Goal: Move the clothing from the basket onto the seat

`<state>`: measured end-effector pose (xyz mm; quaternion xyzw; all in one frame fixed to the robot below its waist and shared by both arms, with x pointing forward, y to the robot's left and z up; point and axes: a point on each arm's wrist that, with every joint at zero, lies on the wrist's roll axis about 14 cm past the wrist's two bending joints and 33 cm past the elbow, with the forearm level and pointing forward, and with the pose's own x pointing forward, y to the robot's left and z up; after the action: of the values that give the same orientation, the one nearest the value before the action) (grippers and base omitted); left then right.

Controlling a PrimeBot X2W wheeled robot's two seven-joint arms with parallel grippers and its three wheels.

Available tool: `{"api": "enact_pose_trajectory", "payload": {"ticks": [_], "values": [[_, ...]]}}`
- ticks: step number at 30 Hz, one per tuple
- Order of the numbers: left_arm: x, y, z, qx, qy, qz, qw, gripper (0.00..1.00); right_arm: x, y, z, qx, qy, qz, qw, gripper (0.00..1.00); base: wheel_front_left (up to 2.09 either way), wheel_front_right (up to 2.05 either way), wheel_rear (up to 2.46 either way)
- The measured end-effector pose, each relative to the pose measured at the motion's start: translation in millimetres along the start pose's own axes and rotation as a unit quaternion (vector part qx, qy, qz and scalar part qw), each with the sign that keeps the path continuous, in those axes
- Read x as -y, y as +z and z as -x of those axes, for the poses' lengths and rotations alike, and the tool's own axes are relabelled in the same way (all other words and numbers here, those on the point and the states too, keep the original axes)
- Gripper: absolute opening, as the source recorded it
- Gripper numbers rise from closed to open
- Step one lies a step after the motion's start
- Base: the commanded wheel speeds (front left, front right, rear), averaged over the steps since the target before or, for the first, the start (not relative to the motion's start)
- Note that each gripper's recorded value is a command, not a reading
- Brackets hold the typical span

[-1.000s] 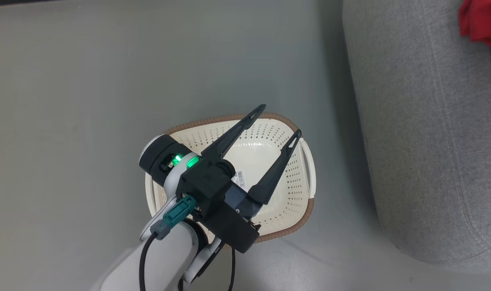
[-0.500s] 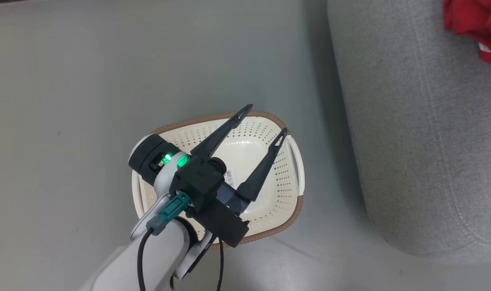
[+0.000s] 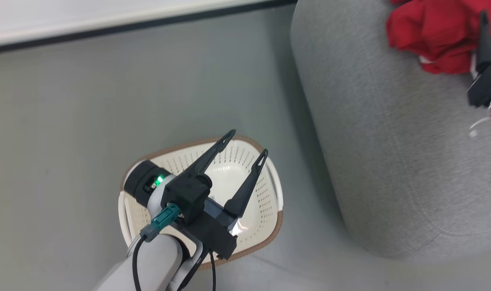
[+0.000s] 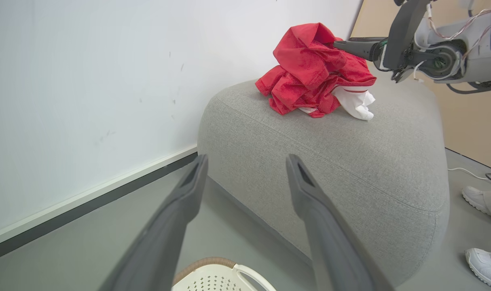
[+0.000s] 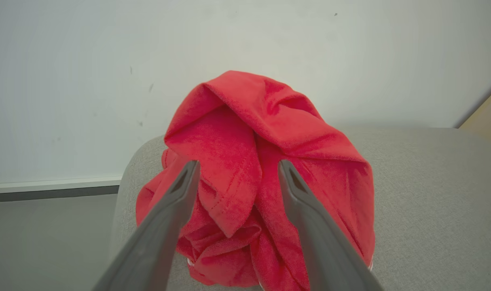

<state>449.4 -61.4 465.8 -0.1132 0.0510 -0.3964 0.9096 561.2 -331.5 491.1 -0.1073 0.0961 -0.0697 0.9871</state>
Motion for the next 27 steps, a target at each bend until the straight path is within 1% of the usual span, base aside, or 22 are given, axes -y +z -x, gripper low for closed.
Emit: {"api": "enact_pose_trajectory", "payload": {"ticks": [4, 7, 11, 14, 20, 27], "values": [[11.2, 7.6, 3.3, 0.008, -0.003, 0.004, 1.0, 1.0, -5.8, 5.3, 18.0, 0.006, 0.022, 0.002, 1.0, 1.0, 0.0, 0.0, 0.0], [17.9, 14.1, 7.4, 0.016, 0.0, 0.005, 1.0, 1.0, -11.0, 17.7, 29.0, 0.021, 0.034, 0.003, 0.999, 1.0, 0.0, 0.0, 0.0], [18.7, 28.8, 14.5, 0.038, 0.019, 0.008, 0.999, 1.0, -16.2, 36.6, 43.5, 0.048, 0.045, -0.011, 0.998, 1.0, 0.0, 0.0, 0.0], [18.1, 37.4, 22.4, 0.049, 0.033, 0.008, 0.998, 1.0, -22.6, 42.7, 56.1, 0.061, 0.052, -0.027, 0.996, 1.0, 0.0, 0.0, 0.0], [7.0, 46.0, 47.5, 0.056, 0.079, -0.01, 0.995, 1.0, -38.3, 42.2, 81.2, 0.074, 0.069, -0.059, 0.993, 1.0, 0.0, 0.0, 0.0], [-14.6, 45.6, 92.6, 0.054, 0.154, -0.017, 0.987, 1.0, -69.1, 23.0, 113.3, 0.068, 0.095, -0.08, 0.99, 1.0, 0.0, 0.0, 0.0]]}}
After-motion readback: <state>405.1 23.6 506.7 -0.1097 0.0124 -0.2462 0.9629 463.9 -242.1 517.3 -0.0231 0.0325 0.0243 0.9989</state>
